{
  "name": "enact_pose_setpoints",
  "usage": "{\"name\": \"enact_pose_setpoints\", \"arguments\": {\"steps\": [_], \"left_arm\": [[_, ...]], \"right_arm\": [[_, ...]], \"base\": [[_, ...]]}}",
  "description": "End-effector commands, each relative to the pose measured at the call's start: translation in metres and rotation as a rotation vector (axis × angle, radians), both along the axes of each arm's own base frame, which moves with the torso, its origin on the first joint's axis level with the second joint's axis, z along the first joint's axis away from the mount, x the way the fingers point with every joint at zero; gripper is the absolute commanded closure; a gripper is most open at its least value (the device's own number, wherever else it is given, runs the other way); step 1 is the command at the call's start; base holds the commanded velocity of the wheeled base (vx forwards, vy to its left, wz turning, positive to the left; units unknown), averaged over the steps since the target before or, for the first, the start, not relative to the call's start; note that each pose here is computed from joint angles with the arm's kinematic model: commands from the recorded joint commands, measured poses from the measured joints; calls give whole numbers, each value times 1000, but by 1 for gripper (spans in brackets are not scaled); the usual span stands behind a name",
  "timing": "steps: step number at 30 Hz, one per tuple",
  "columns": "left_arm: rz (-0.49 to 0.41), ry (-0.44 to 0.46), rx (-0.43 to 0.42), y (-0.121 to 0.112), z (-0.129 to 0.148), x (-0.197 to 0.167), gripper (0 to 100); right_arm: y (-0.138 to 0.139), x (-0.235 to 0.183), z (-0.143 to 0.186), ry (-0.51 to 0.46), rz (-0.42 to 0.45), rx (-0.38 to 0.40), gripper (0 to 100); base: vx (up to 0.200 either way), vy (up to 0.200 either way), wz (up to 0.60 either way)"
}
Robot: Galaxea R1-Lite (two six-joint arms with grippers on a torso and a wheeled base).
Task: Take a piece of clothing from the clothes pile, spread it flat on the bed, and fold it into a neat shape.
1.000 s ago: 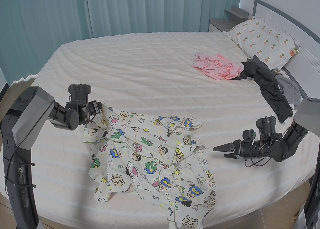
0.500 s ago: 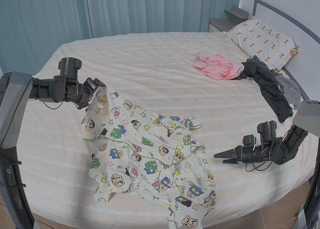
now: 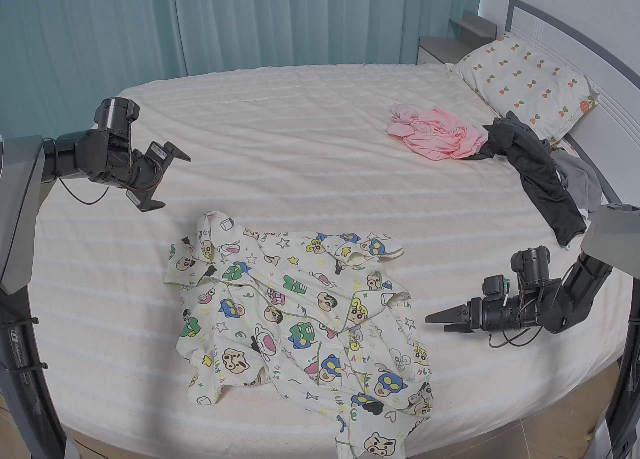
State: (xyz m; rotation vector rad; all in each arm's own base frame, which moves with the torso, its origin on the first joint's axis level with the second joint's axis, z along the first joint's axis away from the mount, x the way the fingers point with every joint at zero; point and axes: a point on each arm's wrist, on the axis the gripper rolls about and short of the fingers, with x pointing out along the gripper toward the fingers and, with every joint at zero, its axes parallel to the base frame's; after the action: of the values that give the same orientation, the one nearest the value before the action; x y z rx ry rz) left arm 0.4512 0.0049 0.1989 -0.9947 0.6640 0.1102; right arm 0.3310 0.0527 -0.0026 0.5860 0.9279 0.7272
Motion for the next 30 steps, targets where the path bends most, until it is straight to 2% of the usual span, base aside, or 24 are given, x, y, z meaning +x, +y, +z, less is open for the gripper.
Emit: {"name": "enact_pose_setpoints", "arguments": {"steps": [1, 5, 7, 10, 12, 16, 19, 22, 29, 30], "left_arm": [[4, 65, -8, 5, -10, -7, 0], [-42, 131, -54, 5, -12, -43, 0], [-76, 134, -92, 7, -13, -67, 0], [-77, 97, -105, 11, -16, -89, 0], [-64, 44, -135, 12, -24, -118, 0], [-35, 2, -218, 11, -39, -153, 0], [-29, -11, -275, 9, -44, -170, 0], [-38, -17, -337, 5, -53, -188, 0], [-52, -27, -378, -3, -62, -207, 0], [-60, -45, -380, -5, -66, -212, 0]], "right_arm": [[0, 1, -6, 10, 2, -4, 0], [0, 3, -7, 7, 2, -5, 0], [1, 4, -7, 5, 6, -3, 0], [5, 7, -9, 5, 16, -2, 0], [14, 11, -7, -2, 34, 3, 0], [25, 14, -5, -15, 63, 6, 0], [32, 18, -2, -8, 67, 18, 0], [44, 26, -3, 44, 49, 34, 0], [60, 28, -5, 51, 73, 25, 0], [67, 31, -9, 50, 49, -14, 0]], "base": [[0, 0, 0], [0, 0, 0], [0, 0, 0], [0, 0, 0], [0, 0, 0], [0, 0, 0], [0, 0, 0], [0, 0, 0], [0, 0, 0], [0, 0, 0]]}}
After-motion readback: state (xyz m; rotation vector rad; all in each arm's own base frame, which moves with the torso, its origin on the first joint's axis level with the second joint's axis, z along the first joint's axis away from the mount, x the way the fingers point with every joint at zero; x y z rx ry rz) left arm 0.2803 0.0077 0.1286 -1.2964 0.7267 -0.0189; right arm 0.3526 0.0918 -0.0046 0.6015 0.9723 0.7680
